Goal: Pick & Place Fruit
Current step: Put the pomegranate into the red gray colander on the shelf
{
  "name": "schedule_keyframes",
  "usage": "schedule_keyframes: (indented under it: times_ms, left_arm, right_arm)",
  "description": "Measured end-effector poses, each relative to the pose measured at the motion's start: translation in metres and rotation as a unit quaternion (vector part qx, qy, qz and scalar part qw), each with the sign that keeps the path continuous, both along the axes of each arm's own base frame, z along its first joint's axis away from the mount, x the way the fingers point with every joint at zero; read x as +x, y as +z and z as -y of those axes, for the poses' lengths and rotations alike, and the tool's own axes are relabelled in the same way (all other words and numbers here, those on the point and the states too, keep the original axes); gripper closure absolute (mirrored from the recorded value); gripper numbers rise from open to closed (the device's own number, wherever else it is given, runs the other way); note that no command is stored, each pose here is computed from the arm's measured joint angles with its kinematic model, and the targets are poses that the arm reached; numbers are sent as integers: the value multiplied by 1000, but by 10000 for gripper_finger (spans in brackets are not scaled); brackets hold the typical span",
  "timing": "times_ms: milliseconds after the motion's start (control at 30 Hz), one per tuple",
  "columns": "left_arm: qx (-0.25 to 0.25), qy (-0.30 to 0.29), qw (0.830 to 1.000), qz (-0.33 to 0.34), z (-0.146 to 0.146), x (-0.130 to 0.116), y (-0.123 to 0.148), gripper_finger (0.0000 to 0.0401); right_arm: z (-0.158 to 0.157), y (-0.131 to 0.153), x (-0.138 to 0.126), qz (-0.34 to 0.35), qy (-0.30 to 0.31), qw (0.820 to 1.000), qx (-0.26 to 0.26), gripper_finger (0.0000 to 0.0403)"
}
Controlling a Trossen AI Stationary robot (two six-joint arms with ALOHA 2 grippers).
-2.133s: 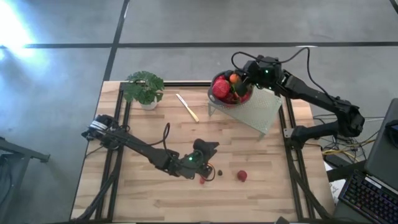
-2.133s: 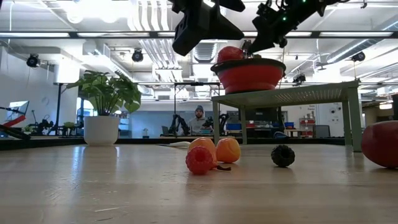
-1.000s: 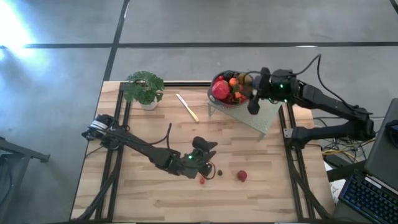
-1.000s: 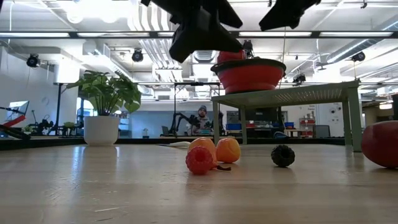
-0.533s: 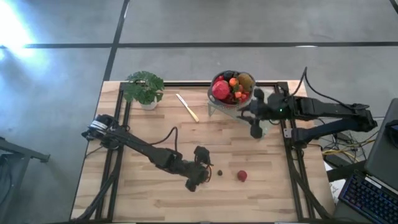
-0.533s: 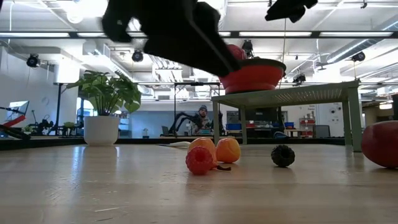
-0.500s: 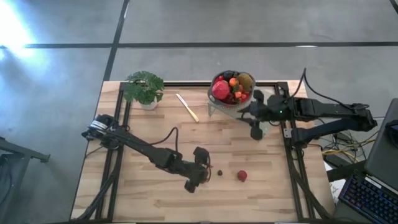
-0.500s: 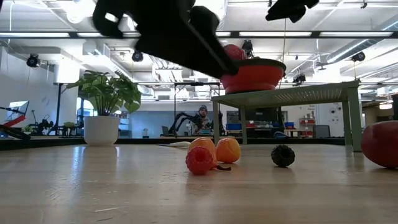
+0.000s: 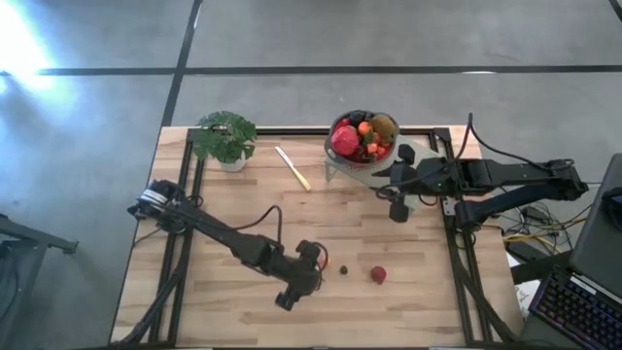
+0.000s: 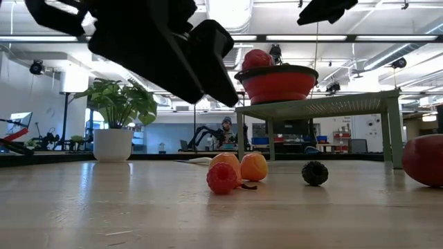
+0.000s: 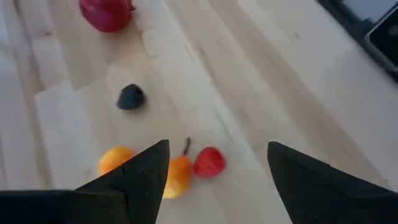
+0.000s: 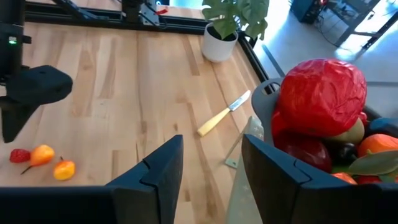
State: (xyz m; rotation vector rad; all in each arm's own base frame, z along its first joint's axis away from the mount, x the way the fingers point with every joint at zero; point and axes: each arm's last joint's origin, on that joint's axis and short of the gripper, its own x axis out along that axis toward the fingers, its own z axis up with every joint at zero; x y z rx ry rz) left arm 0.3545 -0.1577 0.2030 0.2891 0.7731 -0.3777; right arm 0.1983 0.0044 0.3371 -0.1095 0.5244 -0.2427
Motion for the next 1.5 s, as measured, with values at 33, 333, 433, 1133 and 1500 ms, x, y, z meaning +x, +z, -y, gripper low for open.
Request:
schedule_keyframes:
  times_ms: [33, 333, 433, 1133, 1500]
  left_arm:
    - [5, -1, 1000, 2, 0, 0, 0, 126]
    - [39, -21, 999, -16, 2, 5, -25, 128]
    - [43, -27, 999, -13, 3, 7, -28, 128]
    - [107, -32, 994, -10, 1, 7, -33, 128]
    - [136, -21, 990, 1, -1, 8, -30, 128]
  right_arm:
    - [0, 0, 0, 0, 0, 1000, 0, 241]
    - [0, 0, 0, 0, 0, 1000, 0, 268]
    - [-1, 0, 0, 0, -1, 1000, 8, 275]
    - [-122, -99, -34, -40, 1, 987, 158, 277]
    - [-173, -142, -34, -47, -61, 984, 158, 217]
